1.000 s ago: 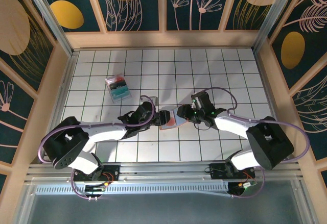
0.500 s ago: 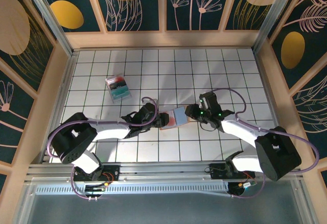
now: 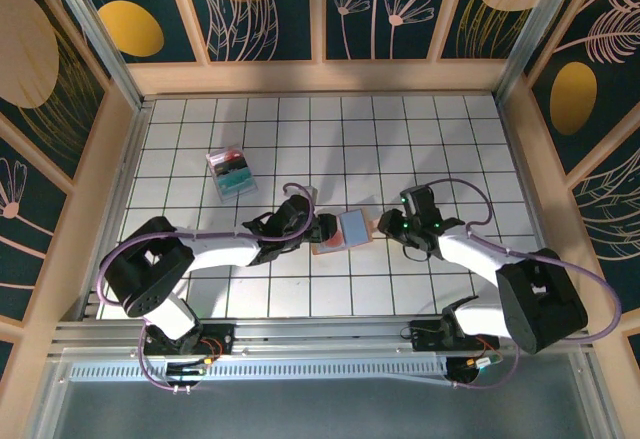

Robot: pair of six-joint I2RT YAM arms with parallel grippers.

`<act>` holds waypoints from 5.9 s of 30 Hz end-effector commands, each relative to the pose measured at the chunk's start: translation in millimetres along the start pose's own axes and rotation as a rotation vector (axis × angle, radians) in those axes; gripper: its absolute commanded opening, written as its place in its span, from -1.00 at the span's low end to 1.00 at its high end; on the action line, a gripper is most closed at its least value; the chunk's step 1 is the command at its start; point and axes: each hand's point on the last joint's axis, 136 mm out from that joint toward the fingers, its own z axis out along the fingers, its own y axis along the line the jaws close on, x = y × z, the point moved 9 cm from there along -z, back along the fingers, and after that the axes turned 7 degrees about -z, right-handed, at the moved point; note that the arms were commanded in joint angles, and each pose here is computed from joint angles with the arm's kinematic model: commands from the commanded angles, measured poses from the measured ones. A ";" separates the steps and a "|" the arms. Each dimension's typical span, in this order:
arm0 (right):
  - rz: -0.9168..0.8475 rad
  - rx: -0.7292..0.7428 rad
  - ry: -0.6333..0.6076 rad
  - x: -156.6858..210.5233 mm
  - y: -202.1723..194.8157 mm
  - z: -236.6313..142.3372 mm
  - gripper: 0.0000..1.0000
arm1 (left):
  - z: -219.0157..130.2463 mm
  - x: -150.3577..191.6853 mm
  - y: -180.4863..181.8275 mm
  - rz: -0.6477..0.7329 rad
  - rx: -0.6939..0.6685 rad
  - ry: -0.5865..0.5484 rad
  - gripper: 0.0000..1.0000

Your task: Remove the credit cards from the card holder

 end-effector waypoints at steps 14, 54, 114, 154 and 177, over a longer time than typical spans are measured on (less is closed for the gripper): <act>-0.063 -0.124 -0.254 -37.7 30.7 -81.5 -0.18 | -3.9 -1.2 -0.9 0.009 -0.013 -0.004 0.14; -0.149 -0.452 0.208 24.0 71.0 15.6 -0.52 | 15.0 25.4 23.4 -0.007 -0.045 0.094 -0.26; -0.015 -0.411 0.221 25.1 29.8 39.3 -0.98 | 18.2 34.4 37.5 -0.013 -0.125 0.124 -0.43; -0.072 -0.559 0.156 12.6 54.8 20.9 -0.81 | 43.6 28.2 14.7 0.082 -0.069 0.207 -0.59; -0.033 -0.544 0.096 7.2 45.6 18.7 -1.00 | 40.5 30.0 24.5 0.068 -0.121 0.183 -0.64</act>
